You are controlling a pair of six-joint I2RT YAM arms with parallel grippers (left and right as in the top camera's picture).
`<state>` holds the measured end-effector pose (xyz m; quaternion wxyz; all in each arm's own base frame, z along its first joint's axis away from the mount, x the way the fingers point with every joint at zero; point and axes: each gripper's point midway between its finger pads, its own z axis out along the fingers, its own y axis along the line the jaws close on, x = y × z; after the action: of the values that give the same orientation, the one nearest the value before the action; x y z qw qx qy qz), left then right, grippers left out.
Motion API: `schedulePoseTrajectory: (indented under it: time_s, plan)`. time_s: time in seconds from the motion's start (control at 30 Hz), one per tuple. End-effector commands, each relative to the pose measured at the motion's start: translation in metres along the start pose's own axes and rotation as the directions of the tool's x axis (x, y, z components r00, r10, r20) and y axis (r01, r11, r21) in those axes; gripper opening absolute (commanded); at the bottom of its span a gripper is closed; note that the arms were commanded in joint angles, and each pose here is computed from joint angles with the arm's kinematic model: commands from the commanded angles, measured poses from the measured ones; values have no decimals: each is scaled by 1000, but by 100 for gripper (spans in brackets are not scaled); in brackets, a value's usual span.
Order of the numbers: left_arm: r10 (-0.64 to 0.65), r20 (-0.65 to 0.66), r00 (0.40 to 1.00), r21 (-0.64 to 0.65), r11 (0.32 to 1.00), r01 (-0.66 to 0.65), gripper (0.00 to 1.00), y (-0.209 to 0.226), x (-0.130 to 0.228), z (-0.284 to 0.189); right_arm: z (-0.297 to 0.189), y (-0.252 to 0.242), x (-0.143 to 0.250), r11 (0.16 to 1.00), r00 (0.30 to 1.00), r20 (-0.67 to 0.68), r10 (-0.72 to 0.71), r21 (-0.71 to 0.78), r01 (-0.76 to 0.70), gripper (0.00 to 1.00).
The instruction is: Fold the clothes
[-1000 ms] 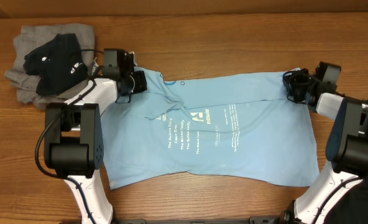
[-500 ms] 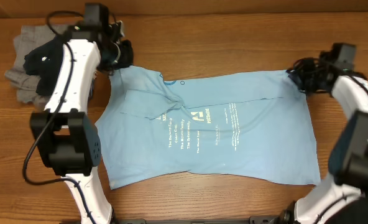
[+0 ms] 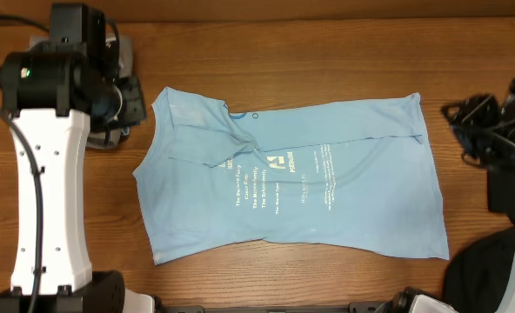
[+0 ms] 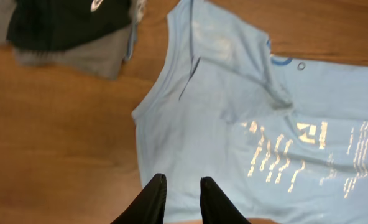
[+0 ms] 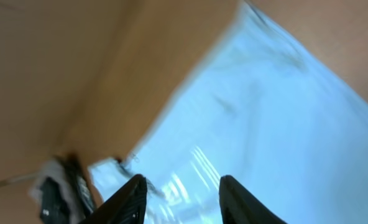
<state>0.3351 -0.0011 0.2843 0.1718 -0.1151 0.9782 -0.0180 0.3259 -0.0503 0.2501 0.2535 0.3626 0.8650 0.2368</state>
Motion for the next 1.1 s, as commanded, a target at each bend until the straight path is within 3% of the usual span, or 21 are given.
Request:
schedulePoseTrajectory:
  time_s: [0.0,0.17,0.37,0.53,0.6,0.8,0.93,1.07]
  plan:
    - [-78,-115,990,-77,995,70,22,12,22,29,10,-40,8,983,999,-28,45,180,-39,43]
    - [-113,-269,956,-111,990,86,21,18,66,71,33,-88,47,944,982,-142,128,322,-76,44]
    - [-111,-412,905,-48,994,100,21,10,115,116,71,-142,103,901,931,-280,236,421,-102,44]
    - [16,-512,859,123,991,55,23,-18,161,138,88,-163,123,890,909,-313,274,441,-116,44]
    - [55,-539,841,131,991,19,26,-26,180,142,92,-162,122,894,909,-315,273,432,-119,44]
    - [-14,-641,767,14,999,30,36,-39,242,155,94,-160,119,901,912,-312,267,416,-121,45]
    - [-76,-683,726,-44,997,62,37,-34,275,167,94,-160,119,902,912,-313,263,415,-118,48]
    - [-131,-630,765,-97,991,89,38,-25,277,188,95,-159,118,904,915,-309,258,411,-117,48]
